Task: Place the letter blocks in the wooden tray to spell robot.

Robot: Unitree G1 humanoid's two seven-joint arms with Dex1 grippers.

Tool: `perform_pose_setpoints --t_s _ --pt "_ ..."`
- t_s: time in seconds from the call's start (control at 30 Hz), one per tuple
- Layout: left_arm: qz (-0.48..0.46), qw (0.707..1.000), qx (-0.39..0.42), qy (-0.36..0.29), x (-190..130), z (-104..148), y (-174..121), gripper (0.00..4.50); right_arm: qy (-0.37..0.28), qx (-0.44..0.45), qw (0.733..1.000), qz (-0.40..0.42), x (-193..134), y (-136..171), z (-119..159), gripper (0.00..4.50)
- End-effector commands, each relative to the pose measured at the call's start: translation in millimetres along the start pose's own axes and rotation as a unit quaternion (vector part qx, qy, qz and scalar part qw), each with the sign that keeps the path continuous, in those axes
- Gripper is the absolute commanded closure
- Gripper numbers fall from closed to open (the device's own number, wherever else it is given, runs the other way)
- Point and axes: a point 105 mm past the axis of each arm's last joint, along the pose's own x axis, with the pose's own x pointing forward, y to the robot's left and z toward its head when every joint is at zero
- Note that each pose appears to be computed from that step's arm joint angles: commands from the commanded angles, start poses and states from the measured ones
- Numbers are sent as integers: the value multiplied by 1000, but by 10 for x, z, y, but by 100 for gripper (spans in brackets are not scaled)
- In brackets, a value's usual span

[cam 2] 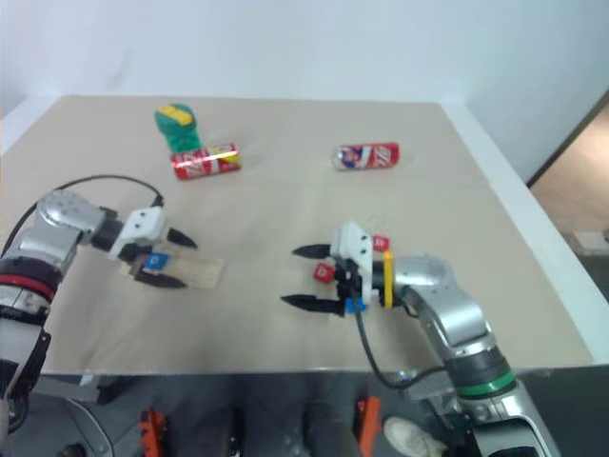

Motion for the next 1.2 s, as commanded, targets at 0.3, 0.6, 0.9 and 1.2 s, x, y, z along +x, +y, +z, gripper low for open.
perform_pose_setpoints --t_s 0.3,0.6,0.9,1.2 --pt "-16 1000 -7 13 82 -63 36 0 -9 -36 999 -16 -33 -24 119 2" --pt "-4 999 -37 -9 158 15 127 130 -5 -38 999 -24 -42 -29 106 0" --pt "-26 999 -5 -31 340 346 186 130 -2 -40 999 -29 -37 -57 81 0" --pt "-18 1000 -5 -8 734 624 181 130 0 -49 998 -47 -25 -152 54 0"
